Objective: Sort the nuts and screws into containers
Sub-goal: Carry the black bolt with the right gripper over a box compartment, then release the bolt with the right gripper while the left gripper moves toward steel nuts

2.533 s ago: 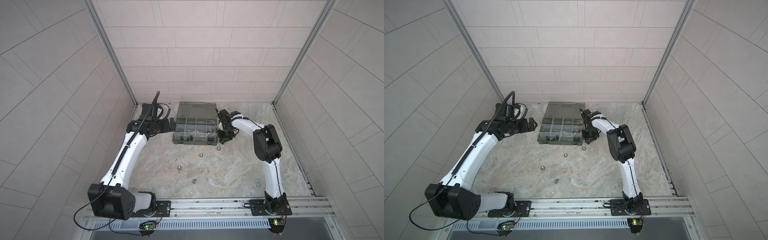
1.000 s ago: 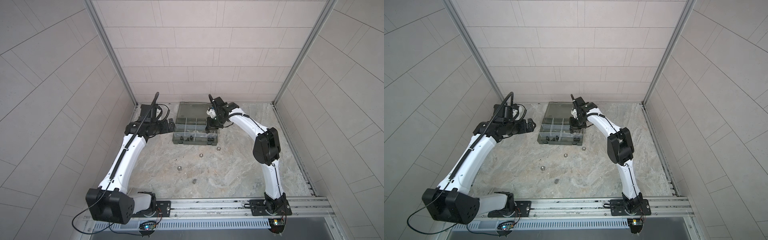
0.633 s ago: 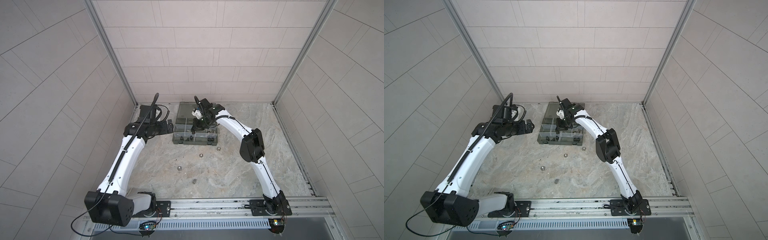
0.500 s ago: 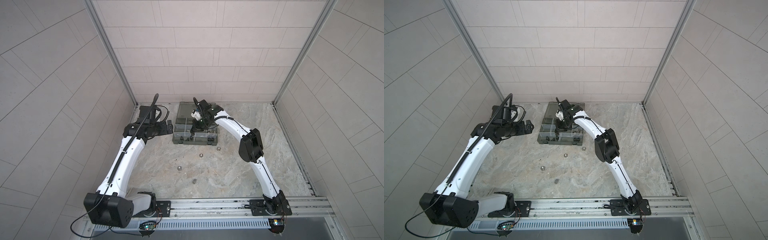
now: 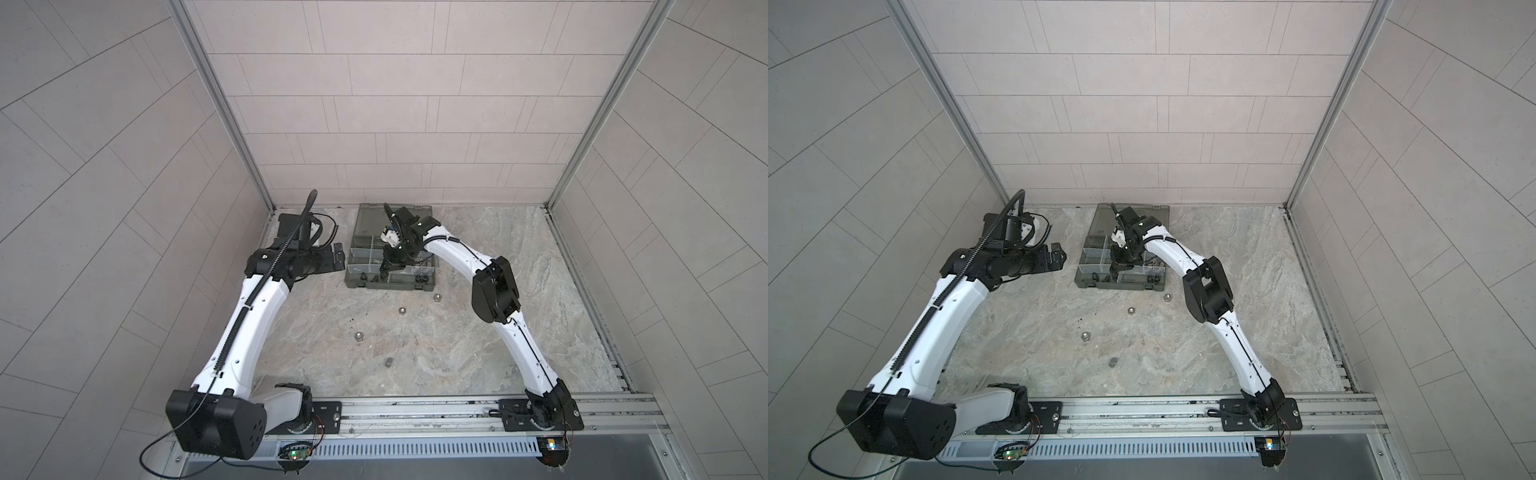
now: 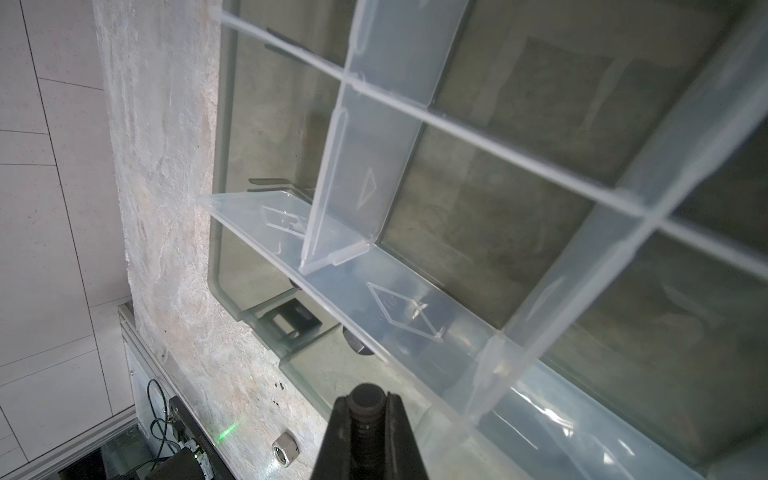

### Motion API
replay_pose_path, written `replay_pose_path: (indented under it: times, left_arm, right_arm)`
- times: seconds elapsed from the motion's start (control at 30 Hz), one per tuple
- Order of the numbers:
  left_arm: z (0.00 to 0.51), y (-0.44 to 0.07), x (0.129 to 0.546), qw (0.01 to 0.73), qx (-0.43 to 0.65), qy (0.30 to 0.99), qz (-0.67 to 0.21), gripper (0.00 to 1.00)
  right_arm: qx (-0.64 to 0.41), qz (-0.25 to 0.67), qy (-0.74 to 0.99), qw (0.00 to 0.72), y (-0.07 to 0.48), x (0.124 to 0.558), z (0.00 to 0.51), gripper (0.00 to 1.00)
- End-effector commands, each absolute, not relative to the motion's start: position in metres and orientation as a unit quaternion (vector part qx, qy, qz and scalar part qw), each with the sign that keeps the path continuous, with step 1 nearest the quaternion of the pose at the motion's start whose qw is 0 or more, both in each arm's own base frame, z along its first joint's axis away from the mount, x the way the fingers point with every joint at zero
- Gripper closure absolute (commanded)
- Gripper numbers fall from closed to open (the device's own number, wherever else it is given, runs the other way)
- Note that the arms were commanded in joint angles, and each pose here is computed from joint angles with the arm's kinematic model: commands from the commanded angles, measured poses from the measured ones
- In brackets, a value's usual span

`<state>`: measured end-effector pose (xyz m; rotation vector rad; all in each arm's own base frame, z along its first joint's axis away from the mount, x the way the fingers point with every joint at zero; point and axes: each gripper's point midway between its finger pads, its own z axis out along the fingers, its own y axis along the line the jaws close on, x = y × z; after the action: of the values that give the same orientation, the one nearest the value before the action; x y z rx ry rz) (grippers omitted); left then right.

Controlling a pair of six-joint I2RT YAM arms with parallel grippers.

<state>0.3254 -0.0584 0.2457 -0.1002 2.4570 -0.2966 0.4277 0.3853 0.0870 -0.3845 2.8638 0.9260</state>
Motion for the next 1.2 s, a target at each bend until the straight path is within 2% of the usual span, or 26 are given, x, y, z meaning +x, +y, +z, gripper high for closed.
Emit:
replay_pose_path:
  times: [0.0, 0.13, 0.4, 0.53, 0.7, 0.93, 1.03, 1.17]
  left_arm:
    - [0.249, -0.054, 0.318, 0.331, -0.03, 0.938, -0.101, 0.0]
    - [0.251, -0.058, 0.319, 0.342, -0.023, 0.933, -0.112, 0.0]
    - [0.232, -0.071, 0.32, 0.316, -0.018, 0.937, -0.146, 0.0]
    - [0.213, -0.068, 0.313, 0.297, -0.036, 0.944, -0.14, 0.0]
    - [0.169, -0.075, 0.296, 0.229, -0.073, 0.958, -0.155, 0.06]
    - [0.128, -0.103, 0.27, 0.166, -0.059, 0.973, -0.149, 0.15]
    - [0.115, -0.115, 0.264, 0.141, -0.052, 0.978, -0.143, 0.23]
    - [0.096, -0.12, 0.253, 0.108, -0.045, 0.987, -0.114, 0.25]
  right_arm:
    - [-0.137, 0.317, 0.937, 0.059, 0.395, 0.429, 0.092, 0.86]
    - [-0.147, 0.327, 0.931, 0.065, 0.397, 0.43, 0.105, 0.65]
    - [-0.182, 0.297, 0.929, 0.121, 0.369, 0.424, 0.17, 0.48]
    - [-0.204, 0.25, 0.937, 0.136, 0.341, 0.408, 0.192, 0.47]
    - [-0.195, 0.198, 0.952, 0.129, 0.298, 0.382, 0.191, 0.49]
    - [-0.174, 0.17, 0.962, 0.125, 0.252, 0.346, 0.184, 0.5]
    - [-0.169, 0.162, 0.964, 0.125, 0.239, 0.335, 0.181, 0.51]
    - [-0.159, 0.153, 0.967, 0.128, 0.223, 0.322, 0.178, 0.52]
